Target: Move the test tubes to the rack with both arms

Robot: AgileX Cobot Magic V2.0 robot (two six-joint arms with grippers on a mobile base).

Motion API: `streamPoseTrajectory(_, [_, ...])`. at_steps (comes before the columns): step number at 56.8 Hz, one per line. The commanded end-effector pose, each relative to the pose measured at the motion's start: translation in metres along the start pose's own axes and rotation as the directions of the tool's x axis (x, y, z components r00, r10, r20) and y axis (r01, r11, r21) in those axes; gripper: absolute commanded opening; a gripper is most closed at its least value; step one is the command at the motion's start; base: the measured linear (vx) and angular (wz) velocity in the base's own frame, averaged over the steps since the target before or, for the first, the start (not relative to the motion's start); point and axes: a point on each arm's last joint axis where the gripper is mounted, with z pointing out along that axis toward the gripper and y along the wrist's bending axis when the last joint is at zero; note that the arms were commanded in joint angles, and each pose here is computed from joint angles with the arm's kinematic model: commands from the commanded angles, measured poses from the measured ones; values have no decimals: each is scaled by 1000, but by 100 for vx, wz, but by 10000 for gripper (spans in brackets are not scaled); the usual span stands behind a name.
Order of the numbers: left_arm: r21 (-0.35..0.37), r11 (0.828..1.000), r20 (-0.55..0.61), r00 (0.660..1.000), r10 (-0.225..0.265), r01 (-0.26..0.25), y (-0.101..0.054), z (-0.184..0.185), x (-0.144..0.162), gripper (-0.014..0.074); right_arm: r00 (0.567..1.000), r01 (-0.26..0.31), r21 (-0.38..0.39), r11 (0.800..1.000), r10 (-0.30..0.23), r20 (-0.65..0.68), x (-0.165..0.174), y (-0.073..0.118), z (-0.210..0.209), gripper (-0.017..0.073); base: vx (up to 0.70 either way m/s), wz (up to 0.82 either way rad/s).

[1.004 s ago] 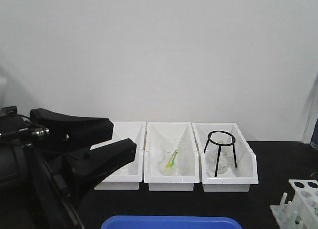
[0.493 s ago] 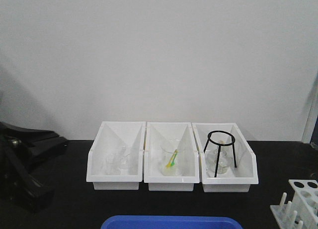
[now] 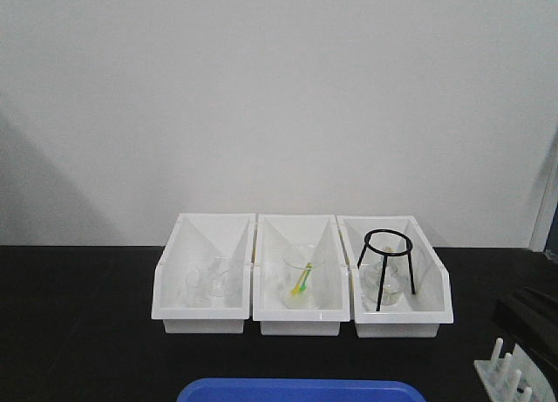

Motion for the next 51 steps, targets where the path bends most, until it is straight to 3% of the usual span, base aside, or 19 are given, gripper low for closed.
streamPoseTrajectory(1, [16,1000,117,993,-7,5,-1,-8,-7,-20,999,1,-29,1000,1,54,-14,3,-1,-7,0,0])
streamPoseTrajectory(29, [-24,1000,-6,1000,-9,9,4,-15,9,-18,999,1,-29,1000,1,54,-14,3,-1,-7,0,0])
streamPoseTrajectory(41, [-49,995,90,991,96,-92,5,-11,8,-18,999,1,-29,1000,1,54,-14,3,-1,-7,0,0])
streamPoseTrajectory(51, [-134,990,102,994,48,-34,13,-2,32,-18,999,1,-29,1000,1,54,-14,3,-1,-7,0,0])
